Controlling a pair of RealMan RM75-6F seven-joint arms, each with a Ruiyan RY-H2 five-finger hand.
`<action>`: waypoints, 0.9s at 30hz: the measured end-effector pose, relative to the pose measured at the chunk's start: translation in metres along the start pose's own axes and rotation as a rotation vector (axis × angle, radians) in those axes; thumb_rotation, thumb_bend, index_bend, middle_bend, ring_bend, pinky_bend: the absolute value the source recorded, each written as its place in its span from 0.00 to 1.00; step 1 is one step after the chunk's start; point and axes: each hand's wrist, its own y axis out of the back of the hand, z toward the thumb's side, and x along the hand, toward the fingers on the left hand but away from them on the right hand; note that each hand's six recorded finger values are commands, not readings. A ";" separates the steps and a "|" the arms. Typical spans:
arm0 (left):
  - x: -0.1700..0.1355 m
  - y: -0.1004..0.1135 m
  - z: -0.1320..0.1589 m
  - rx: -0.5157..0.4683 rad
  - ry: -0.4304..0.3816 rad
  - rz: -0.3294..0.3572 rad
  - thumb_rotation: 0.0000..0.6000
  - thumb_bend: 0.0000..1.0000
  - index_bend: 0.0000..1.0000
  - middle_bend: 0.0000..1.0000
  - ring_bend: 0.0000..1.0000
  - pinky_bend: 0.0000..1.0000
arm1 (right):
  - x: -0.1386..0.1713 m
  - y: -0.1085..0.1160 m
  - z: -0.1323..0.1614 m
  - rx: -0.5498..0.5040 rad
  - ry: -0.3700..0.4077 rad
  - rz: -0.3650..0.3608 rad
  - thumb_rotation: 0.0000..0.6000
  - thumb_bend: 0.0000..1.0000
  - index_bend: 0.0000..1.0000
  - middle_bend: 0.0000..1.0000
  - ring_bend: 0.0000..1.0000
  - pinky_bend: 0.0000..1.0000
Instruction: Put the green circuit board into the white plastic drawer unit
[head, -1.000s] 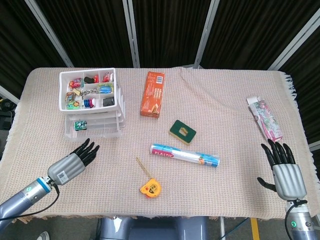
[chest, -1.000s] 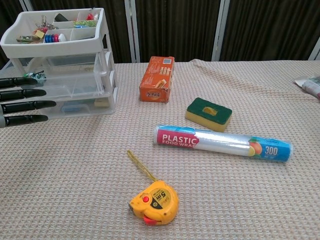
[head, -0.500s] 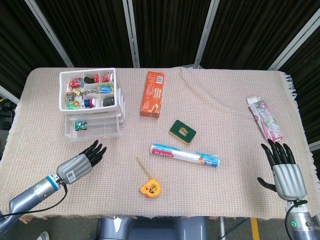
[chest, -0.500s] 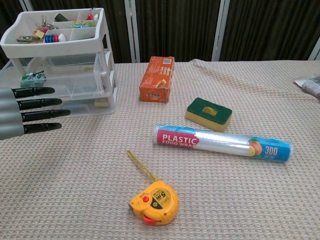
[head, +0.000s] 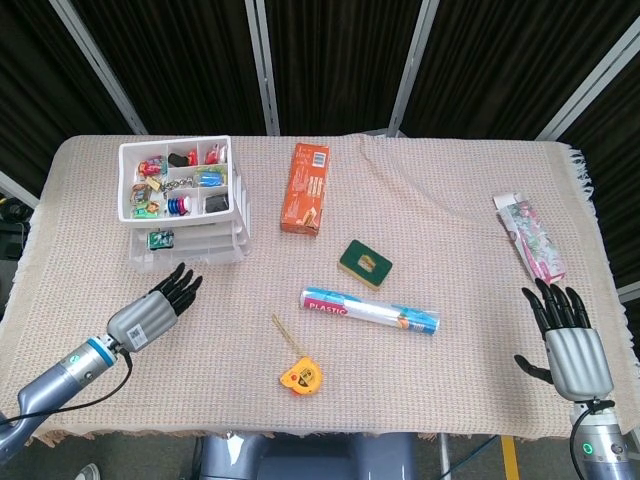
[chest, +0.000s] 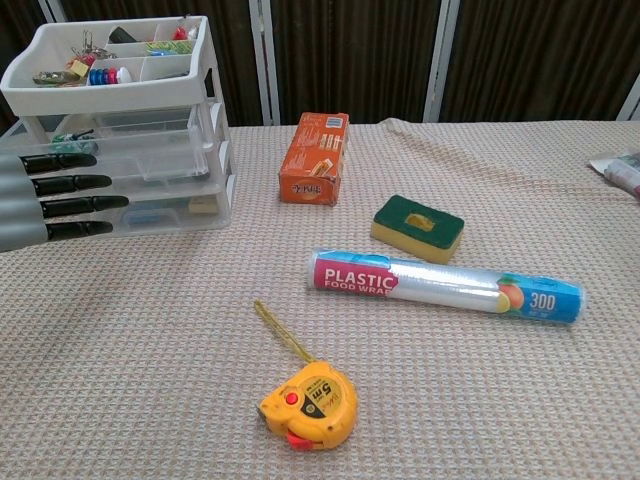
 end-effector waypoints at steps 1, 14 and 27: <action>0.001 -0.002 -0.001 -0.001 0.005 -0.006 1.00 1.00 0.12 0.00 0.00 0.05 | 0.000 0.000 0.000 0.000 0.000 0.000 1.00 0.02 0.09 0.00 0.00 0.00; 0.019 -0.018 -0.014 -0.037 0.065 -0.061 1.00 1.00 0.12 0.00 0.00 0.05 | 0.000 0.000 0.000 0.000 -0.001 0.003 1.00 0.02 0.09 0.00 0.00 0.00; 0.035 -0.032 -0.028 -0.076 0.136 -0.122 1.00 1.00 0.12 0.00 0.00 0.05 | 0.000 0.000 0.000 -0.003 0.000 0.006 1.00 0.01 0.09 0.00 0.00 0.00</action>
